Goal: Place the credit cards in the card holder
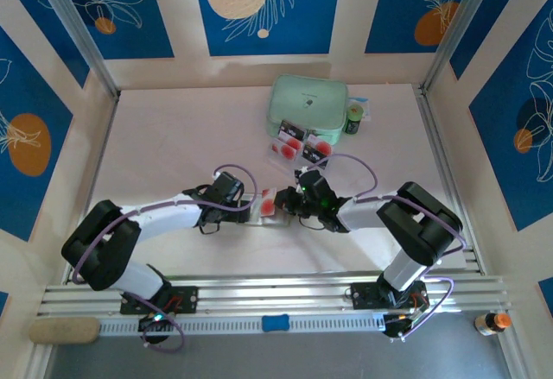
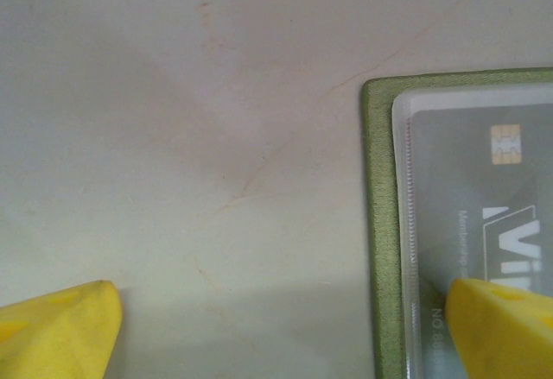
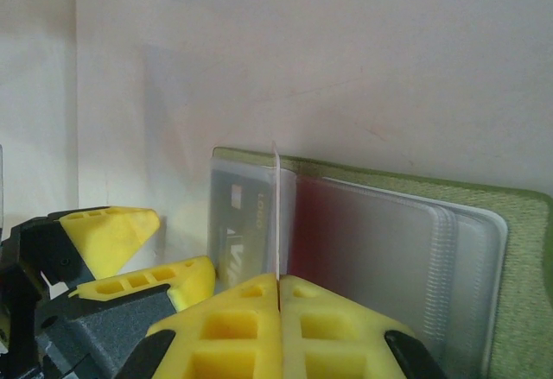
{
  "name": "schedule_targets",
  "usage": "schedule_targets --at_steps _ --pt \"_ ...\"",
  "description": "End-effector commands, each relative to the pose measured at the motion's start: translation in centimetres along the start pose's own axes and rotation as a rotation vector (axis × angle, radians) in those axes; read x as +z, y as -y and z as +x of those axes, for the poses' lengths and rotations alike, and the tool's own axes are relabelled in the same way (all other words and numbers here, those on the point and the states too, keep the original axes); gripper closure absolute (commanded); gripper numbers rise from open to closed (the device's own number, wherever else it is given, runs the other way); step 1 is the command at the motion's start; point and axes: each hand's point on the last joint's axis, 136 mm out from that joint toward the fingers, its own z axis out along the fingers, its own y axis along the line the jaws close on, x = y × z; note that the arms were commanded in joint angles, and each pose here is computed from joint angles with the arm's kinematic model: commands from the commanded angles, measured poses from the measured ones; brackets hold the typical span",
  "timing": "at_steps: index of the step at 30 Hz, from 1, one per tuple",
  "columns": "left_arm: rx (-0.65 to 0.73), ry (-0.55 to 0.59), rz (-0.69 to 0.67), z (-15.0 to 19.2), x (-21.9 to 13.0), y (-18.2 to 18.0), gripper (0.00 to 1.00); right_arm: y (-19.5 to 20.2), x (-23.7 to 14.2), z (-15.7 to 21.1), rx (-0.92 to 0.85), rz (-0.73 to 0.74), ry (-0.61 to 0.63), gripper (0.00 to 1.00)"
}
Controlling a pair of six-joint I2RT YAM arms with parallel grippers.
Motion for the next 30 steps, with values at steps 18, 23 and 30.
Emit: schedule_targets --at_steps 18,23,30 --pt "-0.010 0.031 0.021 -1.0 -1.5 0.5 0.04 0.5 0.3 0.4 0.034 0.003 0.012 1.00" --pt "-0.002 0.020 0.028 -0.9 -1.1 0.7 0.04 1.0 0.4 0.7 0.040 0.017 0.012 1.00" --pt "0.000 -0.004 0.018 0.1 -0.3 0.4 0.04 1.4 0.4 1.1 0.039 0.030 0.007 1.00"
